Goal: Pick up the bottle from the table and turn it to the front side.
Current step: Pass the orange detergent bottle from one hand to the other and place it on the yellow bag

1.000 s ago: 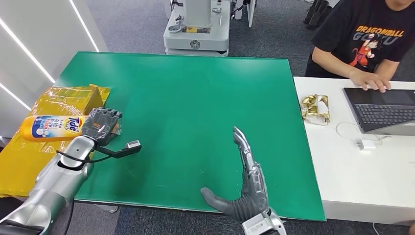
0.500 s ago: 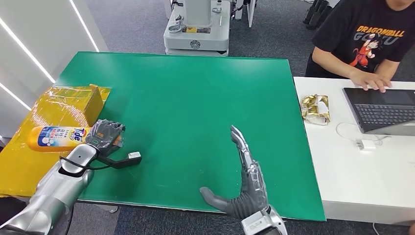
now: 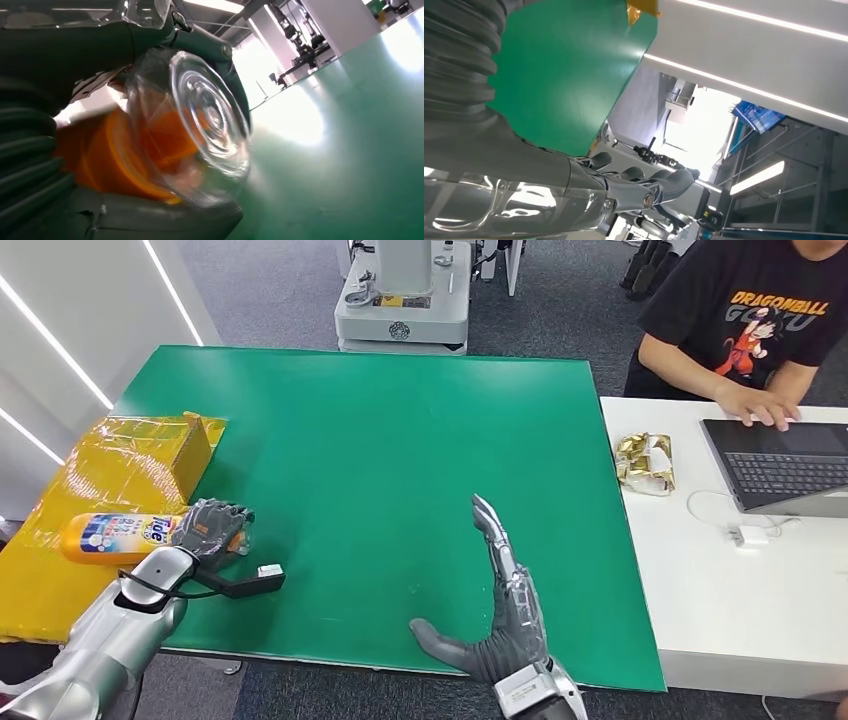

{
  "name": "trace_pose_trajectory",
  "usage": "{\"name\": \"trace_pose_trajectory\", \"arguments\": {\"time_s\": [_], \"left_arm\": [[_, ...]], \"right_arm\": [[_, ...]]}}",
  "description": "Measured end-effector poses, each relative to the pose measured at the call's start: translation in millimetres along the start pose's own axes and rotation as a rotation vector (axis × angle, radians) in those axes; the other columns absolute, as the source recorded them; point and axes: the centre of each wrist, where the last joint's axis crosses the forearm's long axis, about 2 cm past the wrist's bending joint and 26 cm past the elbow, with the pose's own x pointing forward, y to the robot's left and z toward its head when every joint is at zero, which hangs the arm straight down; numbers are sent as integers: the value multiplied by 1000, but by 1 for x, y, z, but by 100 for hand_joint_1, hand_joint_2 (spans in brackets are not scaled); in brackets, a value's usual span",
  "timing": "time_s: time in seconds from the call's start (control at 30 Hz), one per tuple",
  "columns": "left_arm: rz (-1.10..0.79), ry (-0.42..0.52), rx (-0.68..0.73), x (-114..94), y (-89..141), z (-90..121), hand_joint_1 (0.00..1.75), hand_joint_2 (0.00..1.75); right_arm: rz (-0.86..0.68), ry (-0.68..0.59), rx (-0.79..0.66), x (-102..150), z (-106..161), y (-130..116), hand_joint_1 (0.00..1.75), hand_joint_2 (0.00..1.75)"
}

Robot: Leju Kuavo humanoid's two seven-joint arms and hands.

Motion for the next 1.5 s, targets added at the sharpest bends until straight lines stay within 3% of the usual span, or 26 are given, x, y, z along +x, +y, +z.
{"name": "trace_pose_trajectory", "arguments": {"time_s": [0.77,1.33,1.5], "left_arm": [[-8,39,57,6,-12,17,0,175],[15,37,362,17,7,38,0,175],[49,18,405,15,3,64,0,175]], "right_arm": [[-20,-2,23,-10,-16,2,0,175],[-30,2,-5,-10,-17,3,0,175],[-33,21,-12,-10,-7,7,0,175]]}}
